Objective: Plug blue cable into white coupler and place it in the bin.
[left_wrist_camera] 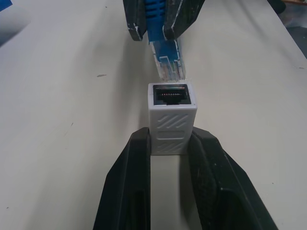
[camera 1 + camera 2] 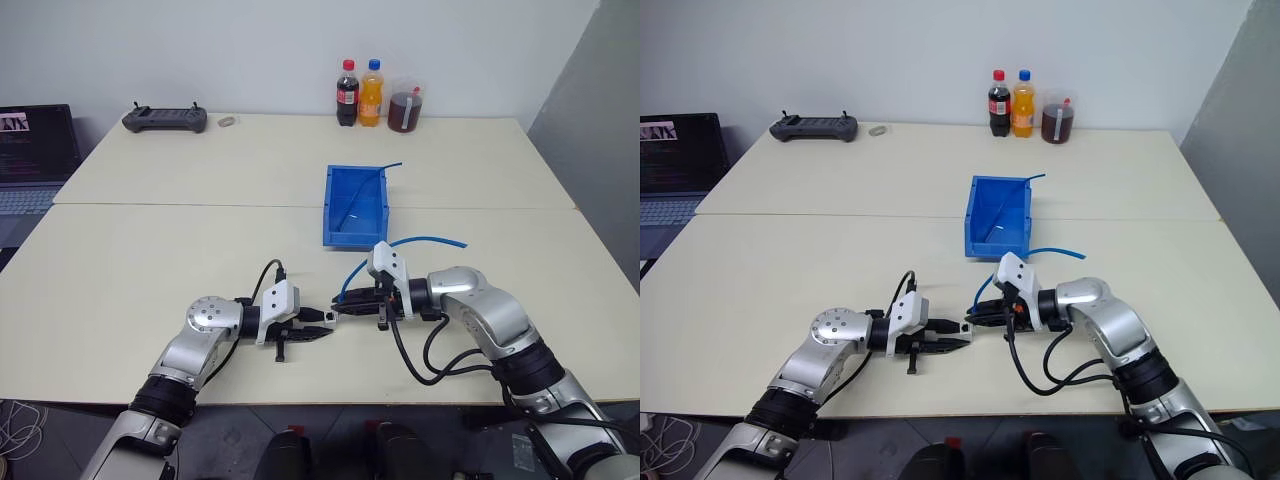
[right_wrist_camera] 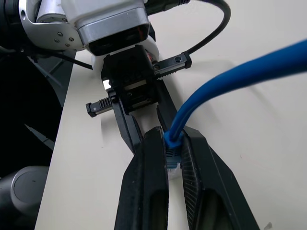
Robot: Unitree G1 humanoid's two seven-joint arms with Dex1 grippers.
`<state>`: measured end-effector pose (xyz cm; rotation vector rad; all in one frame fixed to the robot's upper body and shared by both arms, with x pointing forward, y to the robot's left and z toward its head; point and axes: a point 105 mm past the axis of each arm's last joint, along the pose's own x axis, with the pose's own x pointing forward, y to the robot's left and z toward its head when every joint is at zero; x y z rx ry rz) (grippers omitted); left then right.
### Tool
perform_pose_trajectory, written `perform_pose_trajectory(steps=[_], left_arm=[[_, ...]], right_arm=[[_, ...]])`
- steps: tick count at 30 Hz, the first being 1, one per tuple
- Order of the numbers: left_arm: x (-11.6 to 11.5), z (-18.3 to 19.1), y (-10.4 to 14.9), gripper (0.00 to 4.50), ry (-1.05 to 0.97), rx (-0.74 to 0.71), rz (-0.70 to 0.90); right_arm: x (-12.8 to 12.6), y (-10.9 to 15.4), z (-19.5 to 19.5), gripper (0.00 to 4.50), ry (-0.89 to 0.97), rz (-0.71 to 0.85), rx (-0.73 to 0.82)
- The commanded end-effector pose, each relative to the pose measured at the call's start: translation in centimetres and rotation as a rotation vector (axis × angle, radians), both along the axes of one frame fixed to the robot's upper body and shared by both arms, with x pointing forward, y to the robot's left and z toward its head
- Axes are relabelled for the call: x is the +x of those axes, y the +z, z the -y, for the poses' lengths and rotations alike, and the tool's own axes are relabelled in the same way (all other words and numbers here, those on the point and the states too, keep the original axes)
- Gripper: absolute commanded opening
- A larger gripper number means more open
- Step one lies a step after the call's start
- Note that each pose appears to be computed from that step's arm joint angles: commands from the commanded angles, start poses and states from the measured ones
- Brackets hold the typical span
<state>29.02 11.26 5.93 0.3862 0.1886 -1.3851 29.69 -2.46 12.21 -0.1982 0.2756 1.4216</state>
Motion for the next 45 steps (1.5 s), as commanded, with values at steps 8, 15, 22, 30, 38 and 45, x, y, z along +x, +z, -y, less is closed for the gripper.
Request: perform_pose_trajectory(steps=[8, 15, 22, 30, 38, 45], left_arm=[[-0.4, -0.8, -0.9, 0.78, 0.005, 0.048, -0.026], [-0.5, -0.8, -0.9, 0.78, 0.004, 0.049, -0.026], [-0.7, -0.9, -1.0, 0.78, 0.008, 0.051, -0.029], [-0.8, -0.8, -0.9, 0.78, 0.007, 0.049, -0.024], [-0.9, -0.6, -0.9, 0.78, 0.004, 0.047, -0.024], [-0.9, -0.8, -0.9, 0.78, 0.008, 0.049, -0.023]], right_arm=[[-0.7, 1.8, -1.0, 0.11, 0.046, 0.029, 0.056], [-0.3, -0.2, -1.3, 0.11, 0.015, 0.033, 0.025], [-0.1, -0.6, -0.7, 0.11, 0.013, 0.036, 0.006], [0.2, -1.0, -0.1, 0.11, 0.017, 0.068, -0.031], [0.5, -1.1, -0.8, 0.11, 0.008, 0.147, -0.037], [0.4, -1.1, -1.3, 0.11, 0.032, 0.235, -0.043]])
